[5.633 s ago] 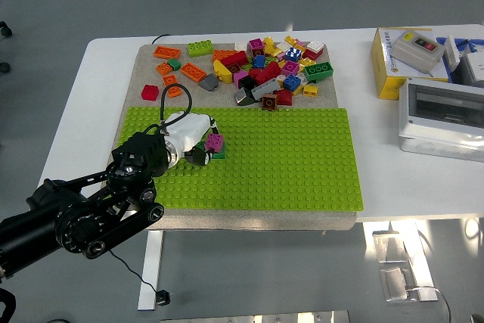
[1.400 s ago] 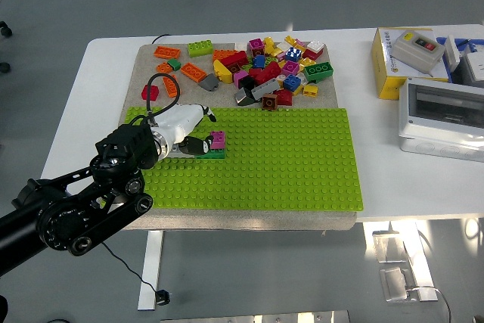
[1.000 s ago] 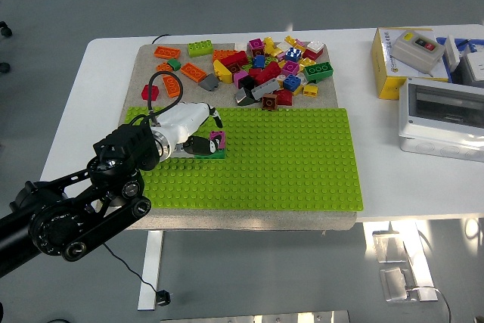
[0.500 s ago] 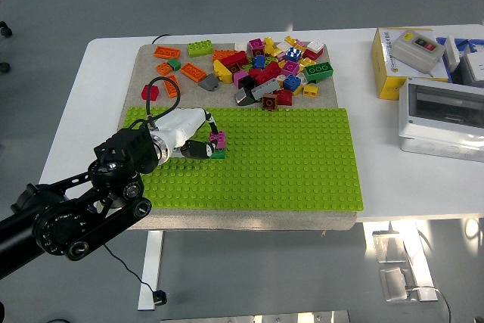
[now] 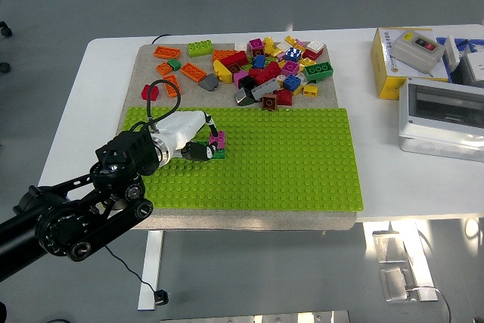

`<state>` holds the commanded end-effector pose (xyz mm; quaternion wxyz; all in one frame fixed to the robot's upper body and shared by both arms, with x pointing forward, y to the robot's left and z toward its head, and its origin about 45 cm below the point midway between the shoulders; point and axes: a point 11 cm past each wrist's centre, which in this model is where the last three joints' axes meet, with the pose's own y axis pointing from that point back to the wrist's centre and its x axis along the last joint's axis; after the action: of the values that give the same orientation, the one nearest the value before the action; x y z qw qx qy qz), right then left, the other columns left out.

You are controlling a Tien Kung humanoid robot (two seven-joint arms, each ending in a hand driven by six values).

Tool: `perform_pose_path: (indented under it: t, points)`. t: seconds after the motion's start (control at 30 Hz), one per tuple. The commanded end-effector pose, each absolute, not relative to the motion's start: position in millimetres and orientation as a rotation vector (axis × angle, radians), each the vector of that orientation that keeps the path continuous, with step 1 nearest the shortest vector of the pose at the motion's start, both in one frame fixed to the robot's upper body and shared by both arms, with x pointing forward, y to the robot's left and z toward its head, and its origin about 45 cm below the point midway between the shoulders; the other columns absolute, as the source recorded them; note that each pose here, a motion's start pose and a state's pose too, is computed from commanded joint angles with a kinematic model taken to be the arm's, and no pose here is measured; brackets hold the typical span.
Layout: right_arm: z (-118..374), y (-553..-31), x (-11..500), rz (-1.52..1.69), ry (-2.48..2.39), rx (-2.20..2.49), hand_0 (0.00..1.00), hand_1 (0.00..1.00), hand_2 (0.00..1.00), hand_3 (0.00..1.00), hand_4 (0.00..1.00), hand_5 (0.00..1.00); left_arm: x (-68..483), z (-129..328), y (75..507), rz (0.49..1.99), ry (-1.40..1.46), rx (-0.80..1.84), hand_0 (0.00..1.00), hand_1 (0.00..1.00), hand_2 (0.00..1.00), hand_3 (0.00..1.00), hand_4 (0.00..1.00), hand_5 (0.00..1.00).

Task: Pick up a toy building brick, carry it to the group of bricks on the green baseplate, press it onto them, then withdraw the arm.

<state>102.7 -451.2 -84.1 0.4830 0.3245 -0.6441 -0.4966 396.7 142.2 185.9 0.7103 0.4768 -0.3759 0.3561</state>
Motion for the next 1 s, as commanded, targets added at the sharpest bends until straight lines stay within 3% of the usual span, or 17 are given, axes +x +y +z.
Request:
perform_pose_path:
  t: [1.0]
  points:
    - [-84.3,-451.5,102.3,-1.217,-1.583,0.79,0.659,0.558,0.562,0.759,0.474,0.998,393.3,183.2,144.5,0.786,-0.832,1.066,0.947,0.907,0.887,0.635,0.561,0.367]
